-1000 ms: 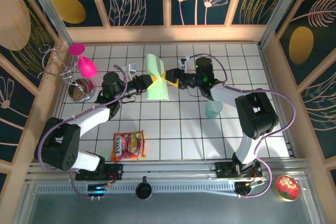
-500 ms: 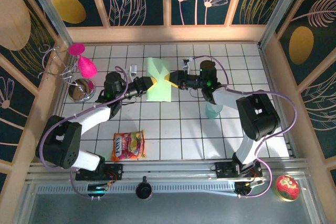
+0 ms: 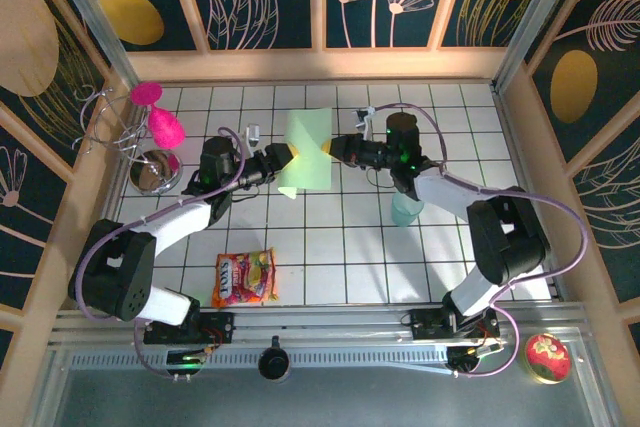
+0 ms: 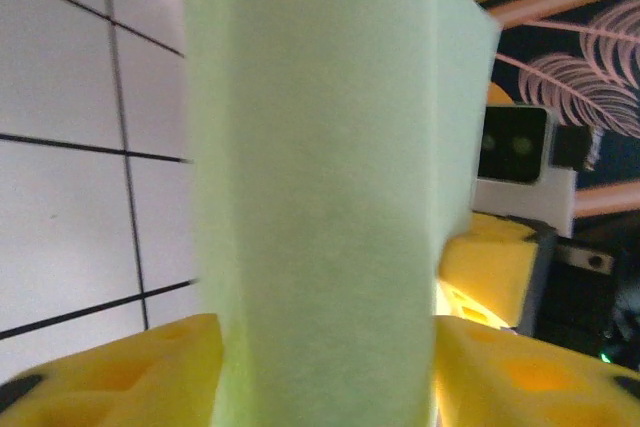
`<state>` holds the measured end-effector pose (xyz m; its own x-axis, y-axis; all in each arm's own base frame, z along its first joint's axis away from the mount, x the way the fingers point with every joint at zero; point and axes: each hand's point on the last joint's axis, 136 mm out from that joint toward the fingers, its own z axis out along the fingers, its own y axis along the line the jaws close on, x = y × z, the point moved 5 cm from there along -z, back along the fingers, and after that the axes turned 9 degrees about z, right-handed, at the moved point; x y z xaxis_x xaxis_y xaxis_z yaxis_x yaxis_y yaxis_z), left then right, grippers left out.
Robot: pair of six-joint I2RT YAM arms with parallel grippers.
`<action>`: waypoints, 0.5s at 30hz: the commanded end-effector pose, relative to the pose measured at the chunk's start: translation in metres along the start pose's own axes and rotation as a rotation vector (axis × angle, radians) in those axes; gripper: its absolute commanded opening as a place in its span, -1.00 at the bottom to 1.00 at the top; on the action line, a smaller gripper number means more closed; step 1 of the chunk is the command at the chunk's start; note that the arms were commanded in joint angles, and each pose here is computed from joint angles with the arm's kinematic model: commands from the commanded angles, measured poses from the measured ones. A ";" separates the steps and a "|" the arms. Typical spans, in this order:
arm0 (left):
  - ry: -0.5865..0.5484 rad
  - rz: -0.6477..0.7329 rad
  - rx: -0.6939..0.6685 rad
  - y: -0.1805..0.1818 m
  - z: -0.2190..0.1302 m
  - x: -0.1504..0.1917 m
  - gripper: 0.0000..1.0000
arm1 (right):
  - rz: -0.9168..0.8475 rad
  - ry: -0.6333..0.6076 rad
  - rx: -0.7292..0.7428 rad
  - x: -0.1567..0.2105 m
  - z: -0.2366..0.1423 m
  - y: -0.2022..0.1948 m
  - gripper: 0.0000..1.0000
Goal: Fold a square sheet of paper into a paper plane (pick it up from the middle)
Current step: First fold in half a square sheet of paper at the center of the table.
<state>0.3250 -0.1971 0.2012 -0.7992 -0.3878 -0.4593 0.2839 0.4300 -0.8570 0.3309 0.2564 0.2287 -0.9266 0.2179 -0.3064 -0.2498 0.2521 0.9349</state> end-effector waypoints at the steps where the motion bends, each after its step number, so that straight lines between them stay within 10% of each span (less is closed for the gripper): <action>1: -0.054 0.032 -0.171 0.024 -0.004 -0.012 0.44 | -0.038 -0.069 0.096 -0.015 -0.019 -0.001 -1.00; 8: -0.165 0.128 -0.352 0.041 -0.022 -0.036 0.94 | -0.062 -0.163 0.370 -0.038 -0.062 -0.004 -1.00; 15: -0.163 0.179 -0.308 0.034 -0.017 -0.043 0.98 | -0.025 -0.134 0.551 -0.038 -0.056 0.004 -1.00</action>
<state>0.3538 -0.1514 0.1803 -0.6819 -0.4184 -0.5999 0.1669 0.7096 -0.6846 0.3592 0.1945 0.2646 -0.8462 0.3488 -0.4028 -0.1195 0.6124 0.7815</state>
